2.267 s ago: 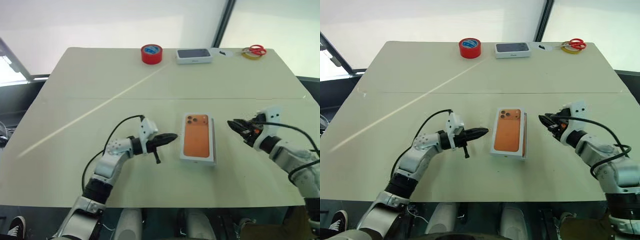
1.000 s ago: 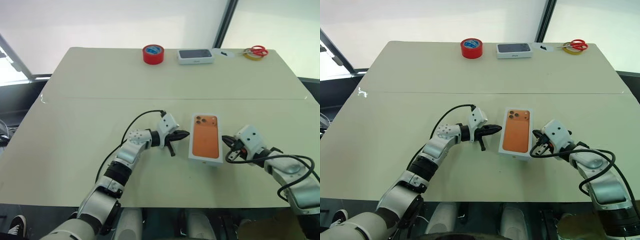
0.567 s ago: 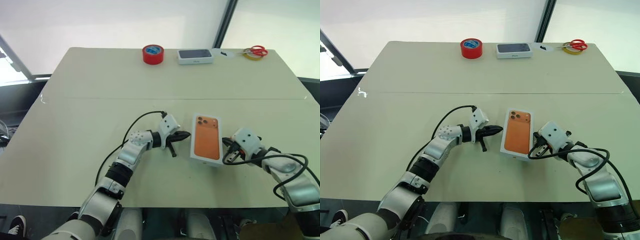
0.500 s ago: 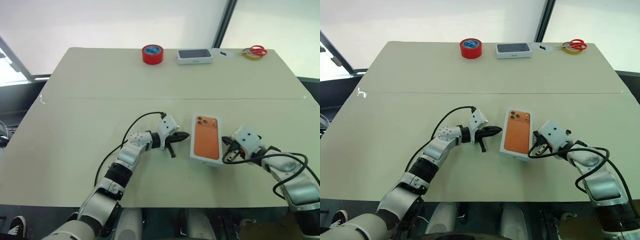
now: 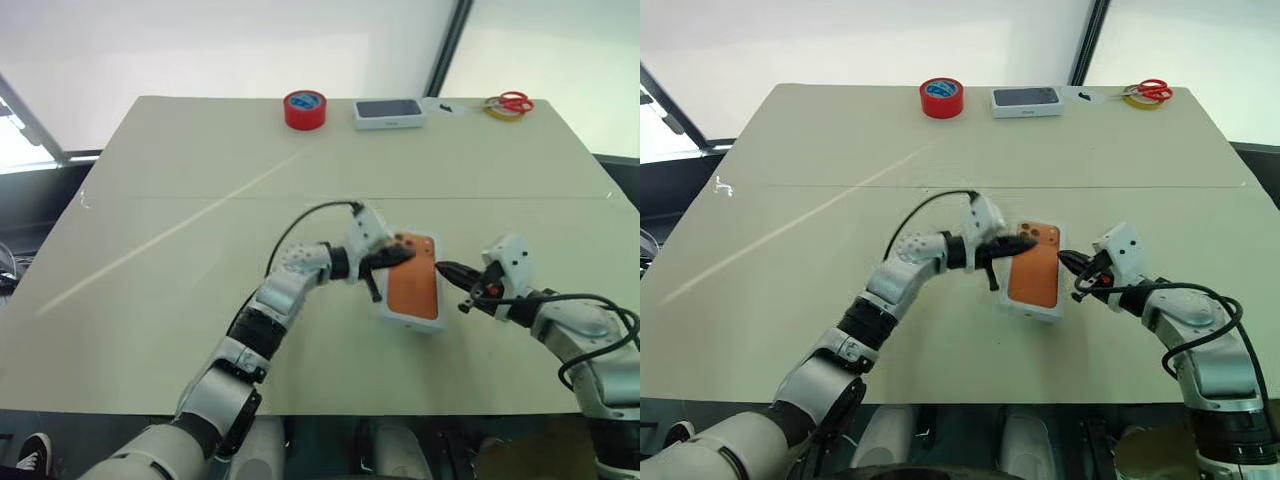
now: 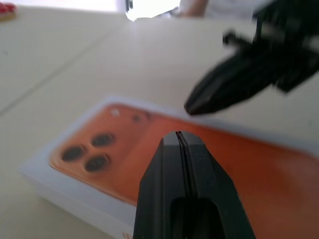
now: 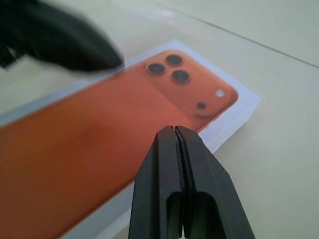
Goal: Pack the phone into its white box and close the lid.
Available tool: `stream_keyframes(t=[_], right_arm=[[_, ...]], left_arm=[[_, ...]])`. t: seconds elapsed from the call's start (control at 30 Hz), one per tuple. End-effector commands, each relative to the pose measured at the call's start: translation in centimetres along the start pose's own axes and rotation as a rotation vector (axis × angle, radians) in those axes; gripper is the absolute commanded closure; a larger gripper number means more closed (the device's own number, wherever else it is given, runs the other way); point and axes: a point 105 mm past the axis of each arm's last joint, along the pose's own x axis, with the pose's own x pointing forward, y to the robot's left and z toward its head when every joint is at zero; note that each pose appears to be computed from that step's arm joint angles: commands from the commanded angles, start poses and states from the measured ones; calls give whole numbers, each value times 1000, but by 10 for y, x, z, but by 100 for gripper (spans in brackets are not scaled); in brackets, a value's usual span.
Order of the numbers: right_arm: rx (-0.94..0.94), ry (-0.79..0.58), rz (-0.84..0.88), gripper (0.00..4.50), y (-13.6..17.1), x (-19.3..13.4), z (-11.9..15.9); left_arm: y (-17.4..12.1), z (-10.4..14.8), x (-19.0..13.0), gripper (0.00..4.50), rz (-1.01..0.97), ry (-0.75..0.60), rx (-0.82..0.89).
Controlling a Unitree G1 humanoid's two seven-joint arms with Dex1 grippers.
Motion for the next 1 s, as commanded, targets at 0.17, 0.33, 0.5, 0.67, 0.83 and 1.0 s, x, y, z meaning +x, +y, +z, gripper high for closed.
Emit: stream_keyframes(t=[0.17, 0.33, 0.5, 0.67, 0.83, 1.0], right_arm=[[14, 45, 78, 394, 18, 0, -8], [-25, -40, 64, 155, 9, -4, 9], [-31, -141, 113, 7, 2, -24, 33], [-81, -114, 96, 7, -20, -45, 32], [-84, -52, 81, 7, -39, -64, 19], [-85, -18, 100, 7, -43, -69, 10]], left_arm=[[11, -28, -21, 397, 38, 100, -66], [43, 10, -74, 163, 178, -110, -65], [50, -2, -153, 10, 265, -21, -48], [32, -16, -206, 10, 277, 102, -34], [29, -24, -252, 10, 390, 129, -97], [27, -31, -275, 10, 433, 152, -114]])
